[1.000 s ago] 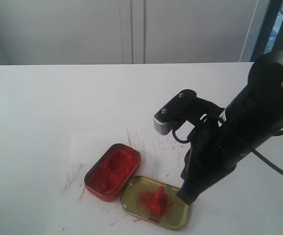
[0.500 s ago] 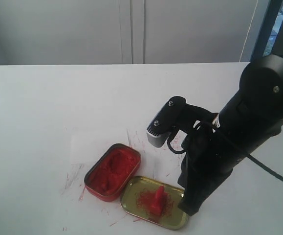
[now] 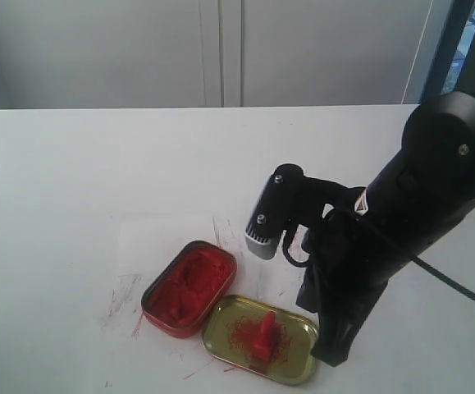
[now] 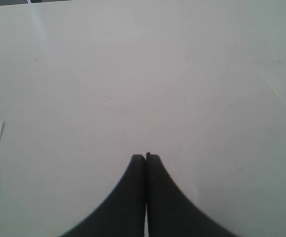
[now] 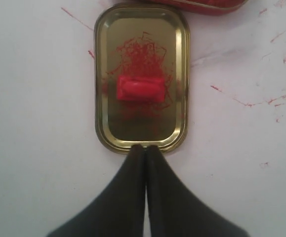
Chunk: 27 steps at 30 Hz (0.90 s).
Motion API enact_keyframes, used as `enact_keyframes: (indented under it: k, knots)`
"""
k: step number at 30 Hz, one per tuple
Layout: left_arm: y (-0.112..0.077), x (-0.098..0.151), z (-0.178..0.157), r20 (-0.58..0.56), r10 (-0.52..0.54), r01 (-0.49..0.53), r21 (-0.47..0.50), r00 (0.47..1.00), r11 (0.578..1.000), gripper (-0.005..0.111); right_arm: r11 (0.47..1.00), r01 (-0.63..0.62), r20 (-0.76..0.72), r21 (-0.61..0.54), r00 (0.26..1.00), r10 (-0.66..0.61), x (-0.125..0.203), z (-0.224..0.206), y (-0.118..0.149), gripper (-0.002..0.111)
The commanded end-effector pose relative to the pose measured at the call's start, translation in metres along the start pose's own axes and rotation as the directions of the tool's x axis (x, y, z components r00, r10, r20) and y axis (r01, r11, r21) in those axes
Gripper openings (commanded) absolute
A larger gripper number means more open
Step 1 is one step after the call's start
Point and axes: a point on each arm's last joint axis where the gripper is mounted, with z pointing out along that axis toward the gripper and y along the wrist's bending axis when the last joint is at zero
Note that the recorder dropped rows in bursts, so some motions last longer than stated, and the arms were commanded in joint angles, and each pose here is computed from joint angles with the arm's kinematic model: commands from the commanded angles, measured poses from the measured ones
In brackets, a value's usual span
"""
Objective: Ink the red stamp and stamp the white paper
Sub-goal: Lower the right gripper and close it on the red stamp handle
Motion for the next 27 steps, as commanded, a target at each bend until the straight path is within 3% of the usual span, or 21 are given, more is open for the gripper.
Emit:
enact_keyframes:
  k: [1,11,16,27]
  knots:
    - [0.0,-0.001,0.0,-0.005,0.0,0.0,-0.002,1.0,1.0,0.0,0.993,0.114,0.011,0.011,0.993,-0.114,-0.002,-0.001,-0.001,0.0]
    - [0.0,-0.001,0.0,-0.005,0.0,0.0,-0.002,1.0,1.0,0.0,0.954,0.298,0.042,0.022,0.953,-0.299,-0.005,-0.001,-0.001,0.0]
    - [0.0,-0.001,0.0,-0.005,0.0,0.0,-0.002,1.0,1.0,0.0,0.897,0.442,0.051,0.011,0.896,-0.442,-0.006,0.0,0.0,0.0]
    - [0.0,-0.001,0.0,-0.005,0.0,0.0,-0.002,1.0,1.0,0.0,0.662,0.748,0.058,-0.035,0.663,-0.746,-0.009,0.03,-0.003,0.0]
